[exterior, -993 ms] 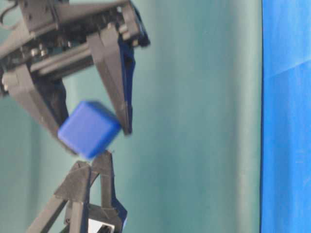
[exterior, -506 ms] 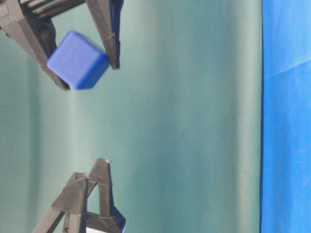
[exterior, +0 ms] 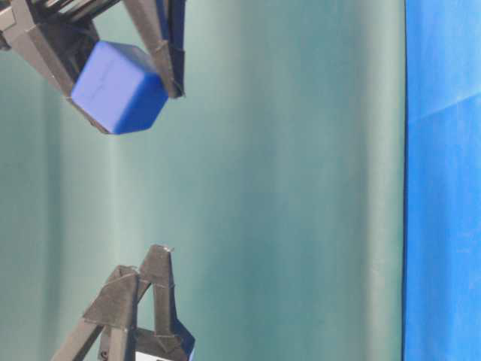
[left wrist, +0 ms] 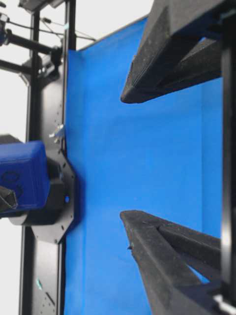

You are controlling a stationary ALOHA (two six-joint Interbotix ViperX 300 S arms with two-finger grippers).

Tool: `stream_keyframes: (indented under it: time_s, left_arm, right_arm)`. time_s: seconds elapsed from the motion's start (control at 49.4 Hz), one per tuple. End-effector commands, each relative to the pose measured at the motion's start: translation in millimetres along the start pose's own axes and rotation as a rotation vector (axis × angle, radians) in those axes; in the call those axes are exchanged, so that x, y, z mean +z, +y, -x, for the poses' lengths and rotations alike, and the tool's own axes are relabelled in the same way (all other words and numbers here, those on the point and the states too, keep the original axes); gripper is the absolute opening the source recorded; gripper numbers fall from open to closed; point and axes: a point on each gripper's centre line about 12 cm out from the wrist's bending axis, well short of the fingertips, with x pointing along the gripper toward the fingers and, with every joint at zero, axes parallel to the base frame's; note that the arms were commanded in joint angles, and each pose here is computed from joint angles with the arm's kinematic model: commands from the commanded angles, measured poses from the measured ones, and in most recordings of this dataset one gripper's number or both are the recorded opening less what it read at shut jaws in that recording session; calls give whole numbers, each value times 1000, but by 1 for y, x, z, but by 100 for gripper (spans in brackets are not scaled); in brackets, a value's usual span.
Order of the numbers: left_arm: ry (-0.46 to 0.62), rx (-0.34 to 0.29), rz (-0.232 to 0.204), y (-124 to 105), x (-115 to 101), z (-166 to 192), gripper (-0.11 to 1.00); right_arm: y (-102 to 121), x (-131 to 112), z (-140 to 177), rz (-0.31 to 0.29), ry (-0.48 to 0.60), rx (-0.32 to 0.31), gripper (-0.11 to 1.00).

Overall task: Handover the blue block to the right arm after grasping it with the left arm, then place it in the designated position.
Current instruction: 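Hold the cube in the right gripper near the table center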

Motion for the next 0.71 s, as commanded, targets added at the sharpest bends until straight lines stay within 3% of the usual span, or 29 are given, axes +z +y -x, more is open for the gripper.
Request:
stream_keyframes:
  time_s: [0.0,0.041,0.142,0.365,0.527,0.689]
  left_arm:
    - [-34,5,-3,2,11,2,93]
    - [-34,5,-3,2,11,2,93]
    - [-36,5,-4,2,11,2,93]
    - [-34,5,-10,2,11,1,93]
    - [-36,5,-10,2,12,1,93]
    - [-36,5,-12,2,12,1,93]
  right_arm:
    - [-9,10,4,-141,-43,-26,52]
    - [-9,10,4,-244,-46,-23,52]
    - [-9,10,4,-431,-49,-17,52]
    - [-10,12,4,-745,-56,-11,52]
    - [-11,12,3,-914,-59,-6,52]
    - [-11,12,3,-969,-60,-5,52]
